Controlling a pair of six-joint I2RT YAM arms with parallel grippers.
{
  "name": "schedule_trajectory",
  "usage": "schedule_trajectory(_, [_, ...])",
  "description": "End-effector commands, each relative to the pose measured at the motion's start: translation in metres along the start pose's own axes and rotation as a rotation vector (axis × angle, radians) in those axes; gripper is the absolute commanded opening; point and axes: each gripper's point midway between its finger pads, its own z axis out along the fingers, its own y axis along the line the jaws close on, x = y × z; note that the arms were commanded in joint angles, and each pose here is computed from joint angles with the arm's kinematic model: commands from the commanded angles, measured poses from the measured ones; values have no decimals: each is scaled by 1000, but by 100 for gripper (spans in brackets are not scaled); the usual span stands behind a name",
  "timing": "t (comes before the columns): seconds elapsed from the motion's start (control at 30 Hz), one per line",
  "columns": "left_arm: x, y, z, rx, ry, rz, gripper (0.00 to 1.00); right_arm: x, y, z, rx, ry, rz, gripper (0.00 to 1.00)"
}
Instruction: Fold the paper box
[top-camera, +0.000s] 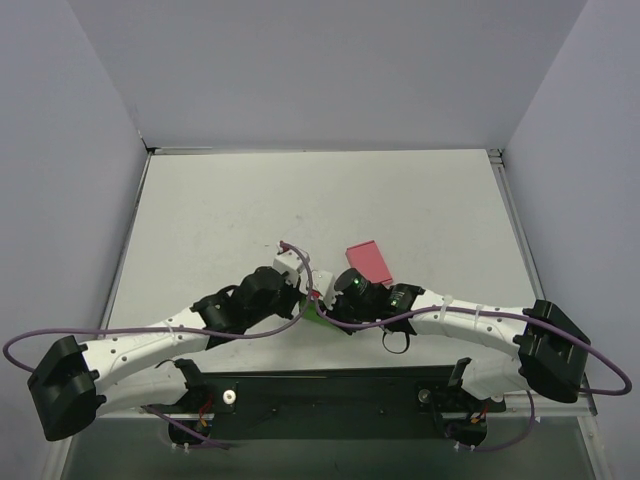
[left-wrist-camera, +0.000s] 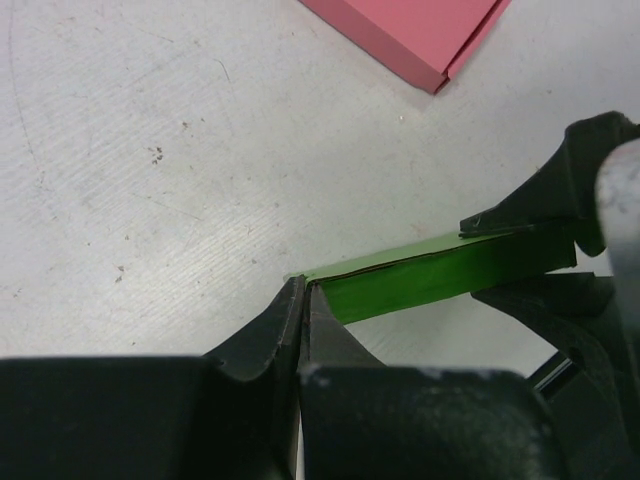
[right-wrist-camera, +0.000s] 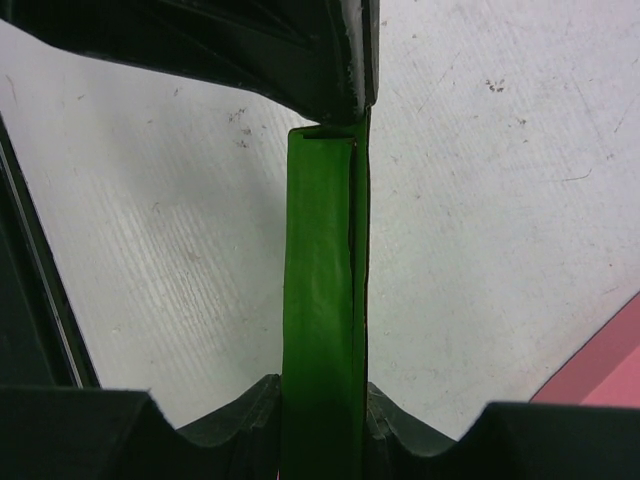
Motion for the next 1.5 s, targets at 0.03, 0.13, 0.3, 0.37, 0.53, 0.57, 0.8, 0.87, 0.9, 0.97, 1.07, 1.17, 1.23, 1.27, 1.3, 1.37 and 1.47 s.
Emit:
schedule_trajectory(0.03, [-33, 10, -6, -47, -202, -88, 0, -3, -1, 0, 11, 6, 12, 21])
schedule_trajectory(0.13, [-34, 14, -5, -58, -243, -100, 0, -4, 1, 1, -2, 2, 14, 21])
schedule_trajectory(0.3, [-37, 14, -4, -52, -294, -124, 0, -2, 4, 2, -19, 10, 14, 21])
schedule_trajectory(0.37, [-38, 14, -4, -48, -301, -131, 0, 0, 6, 4, -27, 17, 14, 21])
schedule_trajectory(0.53, [-35, 12, -1, -42, -304, -157, 0, 2, 10, 8, -45, 31, 10, 20])
schedule_trajectory(0.57, [-38, 12, -2, -40, -311, -164, 0, 4, 9, 9, -45, 39, 9, 20])
schedule_trajectory(0.8, [-38, 9, 1, -34, -308, -216, 0, 6, 13, 13, -54, 55, 0, 20])
schedule_trajectory(0.87, [-37, 8, 3, -30, -308, -228, 0, 6, 13, 14, -57, 59, 0, 20])
schedule_trajectory(0.9, [-35, 8, 4, -30, -304, -231, 0, 7, 13, 14, -57, 59, -1, 20])
schedule_trajectory(0.97, [-35, 7, 5, -28, -303, -235, 0, 6, 13, 14, -58, 59, -1, 19])
schedule_trajectory(1.07, [-30, 9, 7, -31, -305, -242, 0, 6, 14, 14, -59, 60, -3, 19])
schedule_trajectory(1.17, [-22, 13, 8, -38, -307, -243, 0, 6, 14, 13, -64, 59, -2, 19])
schedule_trajectory(1.23, [-18, 14, 8, -39, -311, -239, 0, 6, 14, 13, -64, 59, -2, 19])
schedule_trajectory(1.27, [-18, 14, 8, -37, -314, -237, 0, 6, 15, 13, -65, 59, -2, 19])
schedule_trajectory(1.3, [-16, 15, 9, -36, -312, -234, 0, 6, 15, 14, -65, 59, -2, 19])
schedule_trajectory(1.37, [-13, 16, 9, -37, -317, -231, 0, 7, 15, 13, -64, 61, -2, 19])
schedule_trajectory(1.47, [-4, 18, 10, -37, -312, -226, 0, 6, 15, 13, -65, 57, -4, 19])
